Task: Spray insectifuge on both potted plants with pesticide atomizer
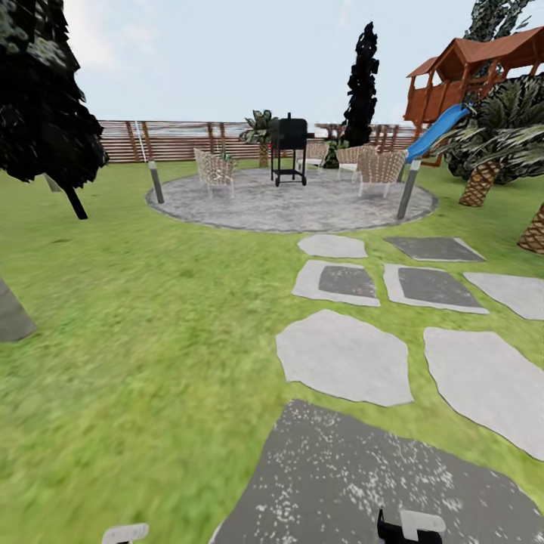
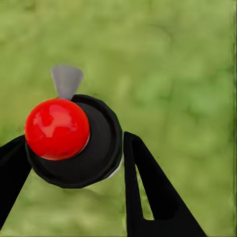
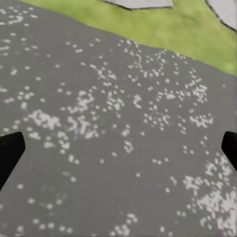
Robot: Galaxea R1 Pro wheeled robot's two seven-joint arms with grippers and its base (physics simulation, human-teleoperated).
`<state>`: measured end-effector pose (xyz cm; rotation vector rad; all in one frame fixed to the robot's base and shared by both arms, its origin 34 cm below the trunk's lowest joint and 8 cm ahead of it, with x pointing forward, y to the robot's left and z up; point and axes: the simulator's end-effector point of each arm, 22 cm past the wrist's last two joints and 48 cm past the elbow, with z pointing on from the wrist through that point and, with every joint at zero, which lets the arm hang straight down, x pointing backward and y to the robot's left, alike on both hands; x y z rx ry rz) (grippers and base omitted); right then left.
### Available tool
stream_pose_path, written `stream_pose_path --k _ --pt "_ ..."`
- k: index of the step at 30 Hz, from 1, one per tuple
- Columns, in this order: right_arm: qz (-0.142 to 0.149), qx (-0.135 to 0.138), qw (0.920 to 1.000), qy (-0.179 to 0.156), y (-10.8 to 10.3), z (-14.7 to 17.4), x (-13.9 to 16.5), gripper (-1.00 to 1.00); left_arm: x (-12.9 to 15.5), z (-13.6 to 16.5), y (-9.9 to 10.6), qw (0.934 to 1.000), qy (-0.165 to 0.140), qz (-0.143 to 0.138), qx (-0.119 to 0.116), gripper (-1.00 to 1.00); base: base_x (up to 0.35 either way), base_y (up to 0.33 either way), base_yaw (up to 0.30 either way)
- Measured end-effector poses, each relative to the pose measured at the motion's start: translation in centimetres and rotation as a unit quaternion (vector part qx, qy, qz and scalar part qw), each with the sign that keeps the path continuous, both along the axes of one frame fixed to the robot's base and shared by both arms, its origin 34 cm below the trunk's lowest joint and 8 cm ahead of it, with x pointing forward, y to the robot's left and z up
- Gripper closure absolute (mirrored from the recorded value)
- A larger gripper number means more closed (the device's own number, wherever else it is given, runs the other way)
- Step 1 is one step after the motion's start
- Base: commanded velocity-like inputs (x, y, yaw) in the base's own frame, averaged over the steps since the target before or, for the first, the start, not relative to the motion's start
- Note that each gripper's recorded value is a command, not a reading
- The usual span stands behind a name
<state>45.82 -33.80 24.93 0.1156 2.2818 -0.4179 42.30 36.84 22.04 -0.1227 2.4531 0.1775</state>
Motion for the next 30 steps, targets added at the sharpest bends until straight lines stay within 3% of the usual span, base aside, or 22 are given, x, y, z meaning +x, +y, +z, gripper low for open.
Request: stream_pose_path --k 30 --pt "0.0 0.002 1.0 0.0 0.25 -0.05 -0.06 -1.0 0.02 0.03 0.01 1.0 -0.001 0.0 0.0 1.0 0.29 -0.194 0.0"
